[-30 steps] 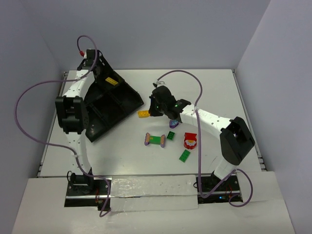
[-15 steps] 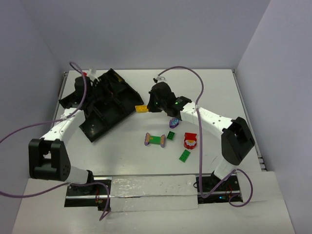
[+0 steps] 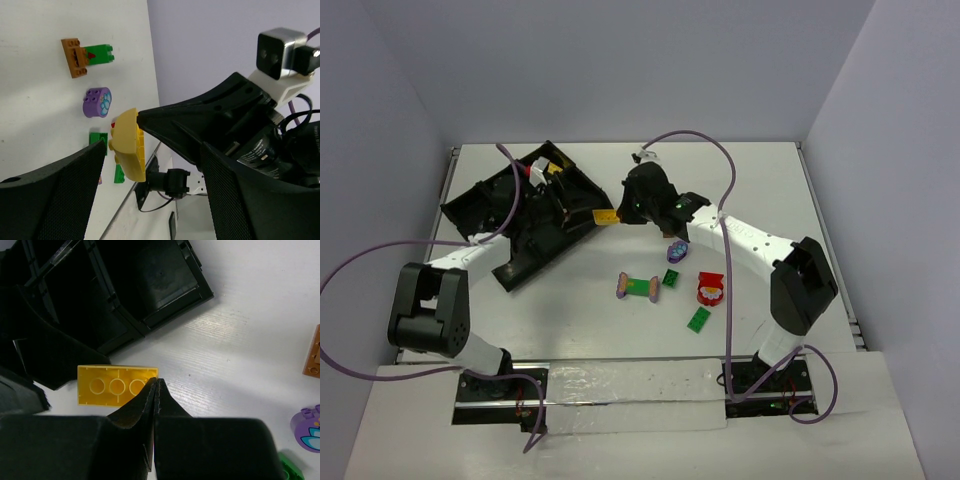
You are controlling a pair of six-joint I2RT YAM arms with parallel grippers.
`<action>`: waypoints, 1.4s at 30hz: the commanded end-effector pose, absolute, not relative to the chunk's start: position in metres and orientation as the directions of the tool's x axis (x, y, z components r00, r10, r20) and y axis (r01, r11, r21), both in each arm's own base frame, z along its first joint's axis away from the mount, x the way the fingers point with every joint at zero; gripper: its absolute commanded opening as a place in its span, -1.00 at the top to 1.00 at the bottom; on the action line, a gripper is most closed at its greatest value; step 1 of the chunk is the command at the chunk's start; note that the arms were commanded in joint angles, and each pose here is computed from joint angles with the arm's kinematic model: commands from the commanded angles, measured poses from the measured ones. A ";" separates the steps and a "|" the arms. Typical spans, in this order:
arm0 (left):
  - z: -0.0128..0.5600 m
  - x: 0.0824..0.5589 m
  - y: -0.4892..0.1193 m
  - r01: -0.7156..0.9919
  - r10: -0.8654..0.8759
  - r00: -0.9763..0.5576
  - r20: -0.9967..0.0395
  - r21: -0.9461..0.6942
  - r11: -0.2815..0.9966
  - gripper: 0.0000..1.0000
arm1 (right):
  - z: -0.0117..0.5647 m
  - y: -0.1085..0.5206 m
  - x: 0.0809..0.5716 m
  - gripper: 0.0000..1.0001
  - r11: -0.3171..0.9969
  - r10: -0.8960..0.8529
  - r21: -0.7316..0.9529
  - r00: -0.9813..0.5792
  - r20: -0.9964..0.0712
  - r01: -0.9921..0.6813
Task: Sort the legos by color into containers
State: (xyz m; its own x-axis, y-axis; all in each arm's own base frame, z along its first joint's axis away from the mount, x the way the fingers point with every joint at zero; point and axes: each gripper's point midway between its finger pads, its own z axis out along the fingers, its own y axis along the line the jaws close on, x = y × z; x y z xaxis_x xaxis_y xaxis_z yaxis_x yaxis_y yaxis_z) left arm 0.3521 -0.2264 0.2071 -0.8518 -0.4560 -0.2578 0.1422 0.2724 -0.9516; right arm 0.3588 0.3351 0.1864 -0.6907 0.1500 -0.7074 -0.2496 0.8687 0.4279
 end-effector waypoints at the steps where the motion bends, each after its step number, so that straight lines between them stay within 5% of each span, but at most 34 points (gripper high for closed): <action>1: 0.211 0.345 -0.241 0.189 -0.407 -0.871 -0.277 -0.951 0.243 -0.66 | 0.211 0.341 0.369 1.00 0.856 0.180 0.446 -0.659 -0.730 -0.260; 12: 0.198 0.352 -0.241 0.156 -0.418 -0.860 -0.292 -0.931 0.330 -0.26 | 0.213 0.341 0.370 1.00 0.855 0.174 0.443 -0.657 -0.734 -0.269; 23: 0.197 0.360 -0.237 0.148 -0.417 -0.852 -0.318 -0.908 0.391 0.99 | 0.214 0.340 0.369 0.94 0.856 0.167 0.438 -0.656 -0.736 -0.274; 24: 0.197 0.362 -0.236 0.143 -0.416 -0.850 -0.324 -0.901 0.409 1.00 | 0.215 0.340 0.368 0.63 0.856 0.166 0.437 -0.655 -0.737 -0.275; 25: 0.196 0.365 -0.233 0.134 -0.424 -0.841 -0.335 -0.889 0.437 1.00 | 0.216 0.339 0.368 -0.05 0.857 0.165 0.436 -0.656 -0.736 -0.274; 28: 0.197 0.373 -0.224 0.102 -0.426 -0.831 -0.358 -0.851 0.516 1.00 | 0.225 0.333 0.366 -0.85 0.860 0.176 0.437 -0.650 -0.739 -0.263; 42: 0.232 0.475 -0.122 -0.186 -0.489 -0.599 -0.634 -0.483 0.855 1.00 | 0.281 0.255 0.340 -0.92 0.908 0.249 0.378 -0.491 -0.835 -0.182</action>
